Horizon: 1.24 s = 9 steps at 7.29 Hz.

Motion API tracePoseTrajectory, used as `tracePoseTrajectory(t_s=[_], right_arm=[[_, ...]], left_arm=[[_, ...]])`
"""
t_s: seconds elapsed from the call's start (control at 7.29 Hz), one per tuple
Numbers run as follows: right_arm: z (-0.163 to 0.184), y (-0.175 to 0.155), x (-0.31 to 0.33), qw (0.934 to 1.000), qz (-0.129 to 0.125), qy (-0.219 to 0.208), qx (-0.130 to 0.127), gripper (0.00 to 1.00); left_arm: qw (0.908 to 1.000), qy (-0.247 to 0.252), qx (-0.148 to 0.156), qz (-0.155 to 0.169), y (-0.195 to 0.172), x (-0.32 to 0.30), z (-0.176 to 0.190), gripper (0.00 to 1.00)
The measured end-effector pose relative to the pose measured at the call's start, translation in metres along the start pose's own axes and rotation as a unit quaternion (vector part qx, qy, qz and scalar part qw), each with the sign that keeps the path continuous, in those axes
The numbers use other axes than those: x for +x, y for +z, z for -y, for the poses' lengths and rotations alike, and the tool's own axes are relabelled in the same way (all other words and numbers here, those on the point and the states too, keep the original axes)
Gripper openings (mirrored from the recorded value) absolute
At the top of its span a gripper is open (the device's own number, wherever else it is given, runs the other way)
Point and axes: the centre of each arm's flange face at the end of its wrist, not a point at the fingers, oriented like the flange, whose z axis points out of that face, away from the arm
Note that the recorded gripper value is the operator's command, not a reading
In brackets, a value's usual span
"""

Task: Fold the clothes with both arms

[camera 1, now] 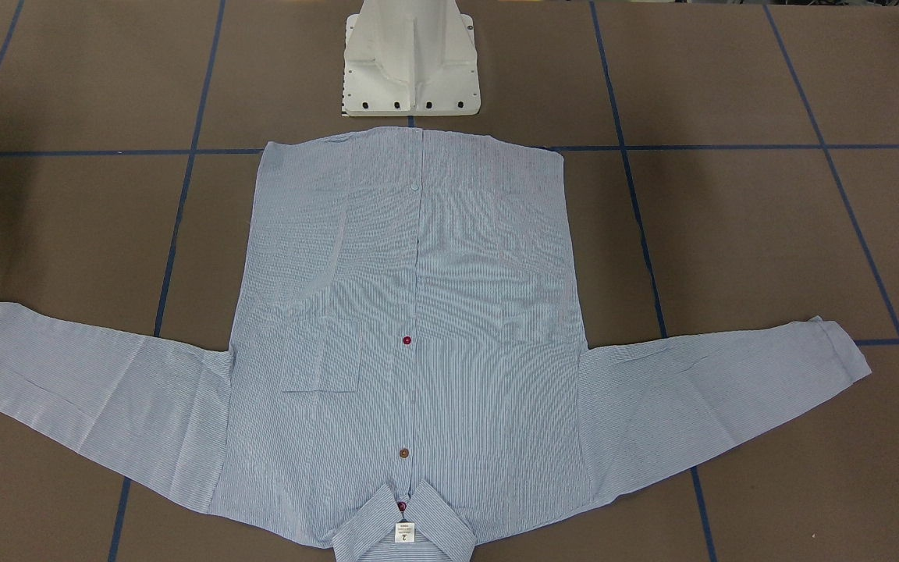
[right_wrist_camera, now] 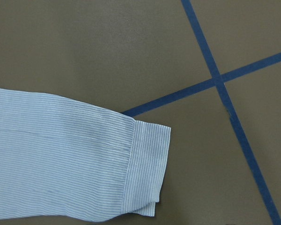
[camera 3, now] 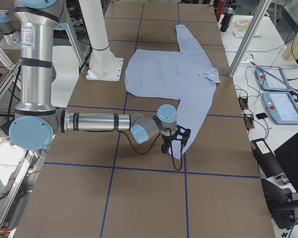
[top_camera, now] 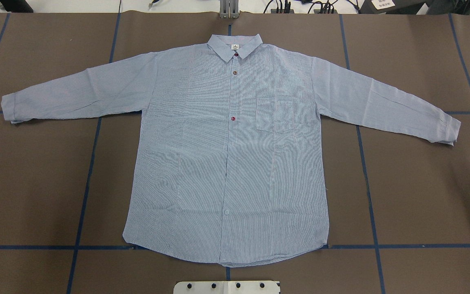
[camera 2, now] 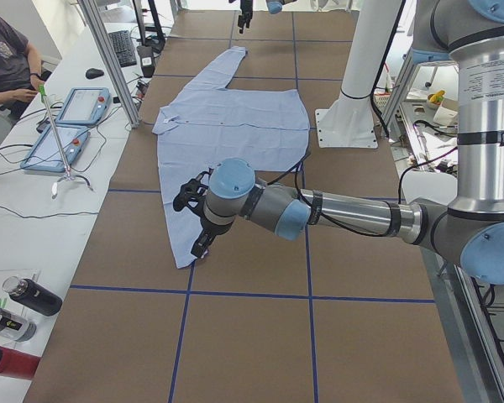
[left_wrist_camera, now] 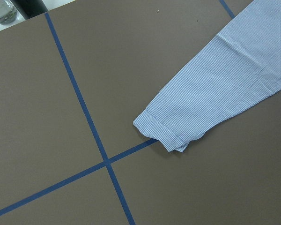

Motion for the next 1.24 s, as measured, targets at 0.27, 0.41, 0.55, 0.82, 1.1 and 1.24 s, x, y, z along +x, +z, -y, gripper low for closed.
tracePoseTrajectory(t_s=[0.27, 0.41, 0.55, 0.82, 1.1, 1.24], right_arm=[[0.009, 0.021, -0.012, 0.9995, -0.006, 0.030, -0.010, 0.98], [0.012, 0.033, -0.022, 0.9991, -0.009, 0.039, -0.016, 0.98], [0.010, 0.044, -0.030, 0.9988, -0.013, 0.041, -0.024, 0.97], [0.005, 0.061, -0.030, 0.9982, -0.024, 0.042, -0.036, 0.96], [0.000, 0.074, -0.026, 0.9974, -0.034, 0.044, -0.046, 0.90], [-0.004, 0.081, -0.027, 0.9972, -0.039, 0.040, -0.050, 0.79]], left_arm=[[1.0000, 0.001, 0.001, 0.000, -0.001, 0.001, 0.001, 0.99], [1.0000, 0.001, 0.001, -0.001, -0.001, 0.001, 0.001, 0.99], [1.0000, 0.002, 0.002, -0.001, -0.002, 0.002, 0.003, 0.99], [1.0000, 0.003, 0.004, 0.000, -0.003, 0.003, 0.007, 0.99], [1.0000, 0.005, 0.005, 0.000, -0.005, 0.005, 0.008, 0.99], [1.0000, 0.005, 0.005, 0.000, -0.005, 0.005, 0.008, 0.99]])
